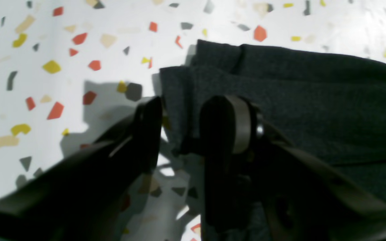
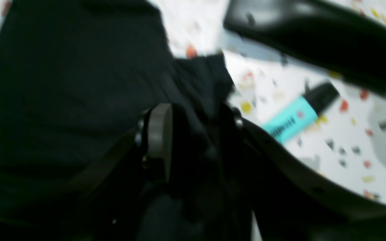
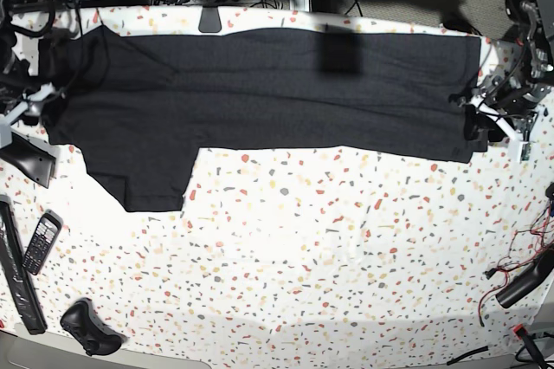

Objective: Fold the T-shirt properly
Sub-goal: 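Lift the hem with both grippers and fold it over toward the collar, then grasp the sleeve near the right gripper with the right gripper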

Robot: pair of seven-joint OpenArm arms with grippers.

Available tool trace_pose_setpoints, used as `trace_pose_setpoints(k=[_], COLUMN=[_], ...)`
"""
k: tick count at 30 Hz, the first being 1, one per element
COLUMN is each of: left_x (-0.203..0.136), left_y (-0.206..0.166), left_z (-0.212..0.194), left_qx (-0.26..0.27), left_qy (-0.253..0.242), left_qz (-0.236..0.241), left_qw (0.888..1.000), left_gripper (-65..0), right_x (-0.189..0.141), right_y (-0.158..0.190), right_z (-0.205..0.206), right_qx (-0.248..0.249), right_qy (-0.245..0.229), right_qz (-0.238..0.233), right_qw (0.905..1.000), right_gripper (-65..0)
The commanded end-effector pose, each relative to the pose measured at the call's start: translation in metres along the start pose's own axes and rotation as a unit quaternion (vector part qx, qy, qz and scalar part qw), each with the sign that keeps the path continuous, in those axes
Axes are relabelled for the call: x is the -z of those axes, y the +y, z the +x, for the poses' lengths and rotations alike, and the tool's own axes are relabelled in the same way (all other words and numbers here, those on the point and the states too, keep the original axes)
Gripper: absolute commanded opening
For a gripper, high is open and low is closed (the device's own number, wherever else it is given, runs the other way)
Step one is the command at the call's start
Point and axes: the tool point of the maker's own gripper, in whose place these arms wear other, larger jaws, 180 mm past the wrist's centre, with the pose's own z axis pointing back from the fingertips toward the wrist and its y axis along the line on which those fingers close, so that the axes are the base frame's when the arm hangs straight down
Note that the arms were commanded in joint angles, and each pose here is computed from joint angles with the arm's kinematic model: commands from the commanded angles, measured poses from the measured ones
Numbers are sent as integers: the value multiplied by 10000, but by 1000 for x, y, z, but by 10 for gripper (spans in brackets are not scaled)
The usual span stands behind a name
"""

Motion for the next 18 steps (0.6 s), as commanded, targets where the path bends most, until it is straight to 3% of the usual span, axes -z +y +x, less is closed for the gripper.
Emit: trace_pose_setpoints(k=[1, 7, 10, 14, 18], left_x=[-4, -4, -4, -4, -4], left_y=[6, 3, 3, 3, 3], left_z=[20, 24, 23, 23, 23], left_qx=[90, 2, 2, 0, 0], left_qy=[-288, -364, -363, -363, -359], left_qz=[53, -18, -18, -16, -16], left_qw=[9995, 9993, 9993, 9993, 9994], left_gripper=[-373, -373, -373, -373, -373], right_x=[-1, 43, 68, 102, 129], right_y=[-1, 29, 53, 73, 74], right_z=[34, 74, 90, 100, 99], right_qx=[-30, 153, 92, -391, -565], right_qy=[-470, -586, -365, 61, 553], right_qz=[58, 558, 866, 849, 635], right_qw=[9989, 9966, 9955, 9956, 9948], right_gripper=[-423, -423, -423, -423, -423])
